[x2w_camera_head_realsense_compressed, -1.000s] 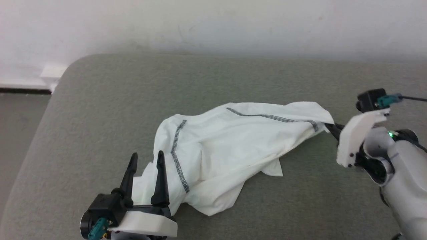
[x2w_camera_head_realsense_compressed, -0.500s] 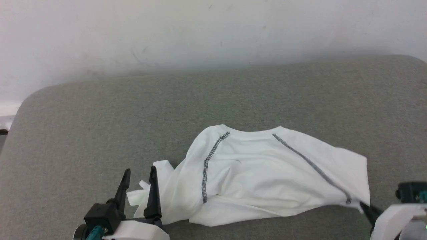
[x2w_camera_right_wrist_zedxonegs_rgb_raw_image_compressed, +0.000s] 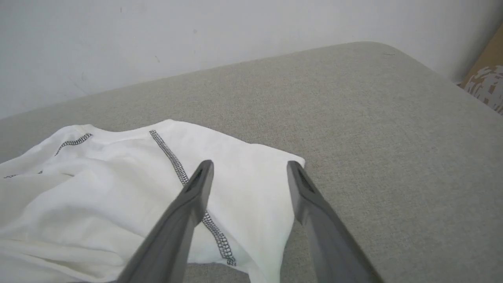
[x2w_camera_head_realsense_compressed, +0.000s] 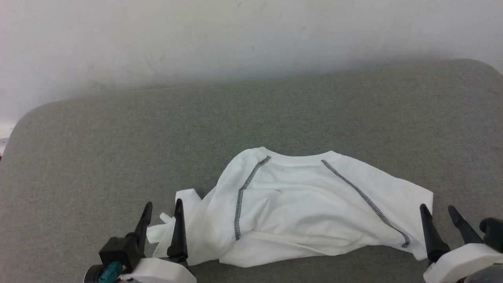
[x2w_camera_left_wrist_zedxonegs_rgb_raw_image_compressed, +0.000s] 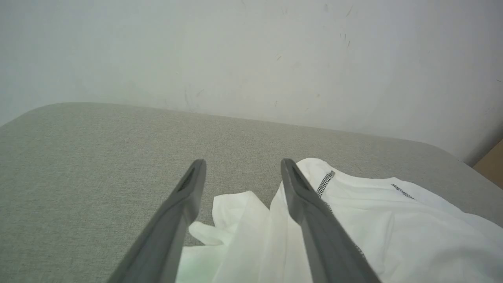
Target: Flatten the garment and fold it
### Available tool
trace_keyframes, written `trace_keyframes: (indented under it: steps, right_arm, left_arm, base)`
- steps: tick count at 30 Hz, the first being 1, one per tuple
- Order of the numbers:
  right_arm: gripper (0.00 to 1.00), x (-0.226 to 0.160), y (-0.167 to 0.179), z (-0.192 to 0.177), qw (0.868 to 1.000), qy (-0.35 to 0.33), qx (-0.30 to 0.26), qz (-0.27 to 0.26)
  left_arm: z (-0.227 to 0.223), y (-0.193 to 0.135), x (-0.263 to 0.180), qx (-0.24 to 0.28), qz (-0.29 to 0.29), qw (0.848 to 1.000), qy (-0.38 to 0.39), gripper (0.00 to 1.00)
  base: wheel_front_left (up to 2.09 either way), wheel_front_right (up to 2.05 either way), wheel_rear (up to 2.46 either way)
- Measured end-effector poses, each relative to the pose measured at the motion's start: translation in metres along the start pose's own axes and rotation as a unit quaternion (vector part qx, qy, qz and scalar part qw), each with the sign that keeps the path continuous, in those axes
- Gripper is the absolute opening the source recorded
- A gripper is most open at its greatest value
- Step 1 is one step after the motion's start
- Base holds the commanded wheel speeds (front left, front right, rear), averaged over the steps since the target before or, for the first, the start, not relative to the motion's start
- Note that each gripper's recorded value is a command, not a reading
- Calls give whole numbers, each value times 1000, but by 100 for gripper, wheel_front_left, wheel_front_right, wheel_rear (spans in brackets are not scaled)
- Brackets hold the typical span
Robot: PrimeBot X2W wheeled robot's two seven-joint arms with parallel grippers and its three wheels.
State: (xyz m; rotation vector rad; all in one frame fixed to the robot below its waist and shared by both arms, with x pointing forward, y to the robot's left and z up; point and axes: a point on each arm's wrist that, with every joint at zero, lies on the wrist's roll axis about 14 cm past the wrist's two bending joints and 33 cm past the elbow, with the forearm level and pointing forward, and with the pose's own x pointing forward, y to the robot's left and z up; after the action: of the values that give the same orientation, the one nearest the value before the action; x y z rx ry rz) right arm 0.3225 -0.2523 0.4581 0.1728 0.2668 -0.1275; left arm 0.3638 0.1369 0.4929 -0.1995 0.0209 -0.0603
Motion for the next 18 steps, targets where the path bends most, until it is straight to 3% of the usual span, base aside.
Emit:
trace_keyframes:
  steps: [4,10,15,18]
  right_arm:
    - [100,0,17,17,999,-41,-9,19]
    - [100,1,49,28,996,-63,-16,60]
    - [100,2,66,36,994,-75,-20,83]
    - [100,6,71,40,993,-78,-20,89]
  left_arm:
    - [5,-4,7,6,-10,1000,3,100]
    - [12,-34,39,8,-74,997,21,100]
    - [-7,-58,70,14,-123,988,91,100]
    - [-34,-69,85,31,-150,974,166,100]
  base:
    - [0,0,0]
    - [0,0,0]
    - [0,0,0]
    - [0,0,0]
